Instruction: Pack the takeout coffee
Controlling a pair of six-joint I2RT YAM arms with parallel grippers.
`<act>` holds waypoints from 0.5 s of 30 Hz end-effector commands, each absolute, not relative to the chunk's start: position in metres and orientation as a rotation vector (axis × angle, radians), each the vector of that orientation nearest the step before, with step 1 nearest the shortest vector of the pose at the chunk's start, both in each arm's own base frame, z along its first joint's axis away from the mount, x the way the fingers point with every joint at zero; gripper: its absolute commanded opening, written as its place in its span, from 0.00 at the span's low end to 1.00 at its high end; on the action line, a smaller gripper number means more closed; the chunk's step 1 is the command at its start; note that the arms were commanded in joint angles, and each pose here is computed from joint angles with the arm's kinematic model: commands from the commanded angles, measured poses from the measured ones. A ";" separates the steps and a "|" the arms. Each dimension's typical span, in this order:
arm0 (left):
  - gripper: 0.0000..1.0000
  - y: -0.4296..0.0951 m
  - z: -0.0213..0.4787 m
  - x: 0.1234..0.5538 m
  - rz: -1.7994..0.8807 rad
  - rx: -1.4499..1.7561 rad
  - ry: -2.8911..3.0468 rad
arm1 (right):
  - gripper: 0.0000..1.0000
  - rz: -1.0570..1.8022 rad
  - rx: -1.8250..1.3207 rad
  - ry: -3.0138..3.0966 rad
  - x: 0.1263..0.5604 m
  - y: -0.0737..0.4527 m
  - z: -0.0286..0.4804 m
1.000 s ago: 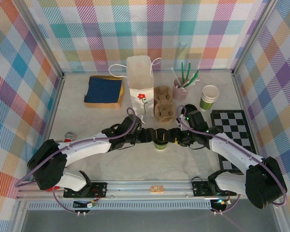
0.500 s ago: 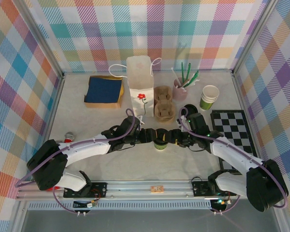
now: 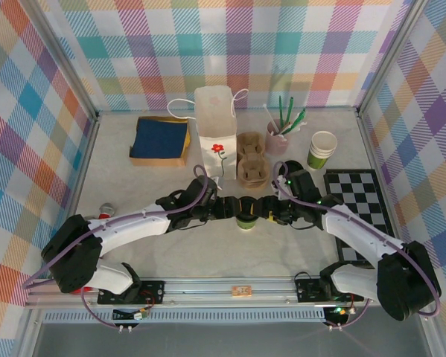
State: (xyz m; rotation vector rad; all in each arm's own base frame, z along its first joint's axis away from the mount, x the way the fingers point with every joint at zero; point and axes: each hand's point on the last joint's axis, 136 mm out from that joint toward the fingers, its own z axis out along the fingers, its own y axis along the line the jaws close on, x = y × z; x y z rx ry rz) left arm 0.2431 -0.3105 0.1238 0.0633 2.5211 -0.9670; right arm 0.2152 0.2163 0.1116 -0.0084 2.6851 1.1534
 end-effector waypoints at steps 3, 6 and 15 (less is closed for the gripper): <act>0.69 -0.313 0.127 0.246 -0.928 0.094 2.553 | 0.64 1.022 0.020 2.758 0.218 0.206 0.101; 0.73 -0.315 0.134 0.252 -0.934 0.090 2.538 | 0.66 1.031 0.008 2.747 0.223 0.209 0.108; 0.77 -0.318 0.177 0.270 -1.002 0.091 2.446 | 0.76 1.016 -0.069 2.696 0.237 0.215 0.147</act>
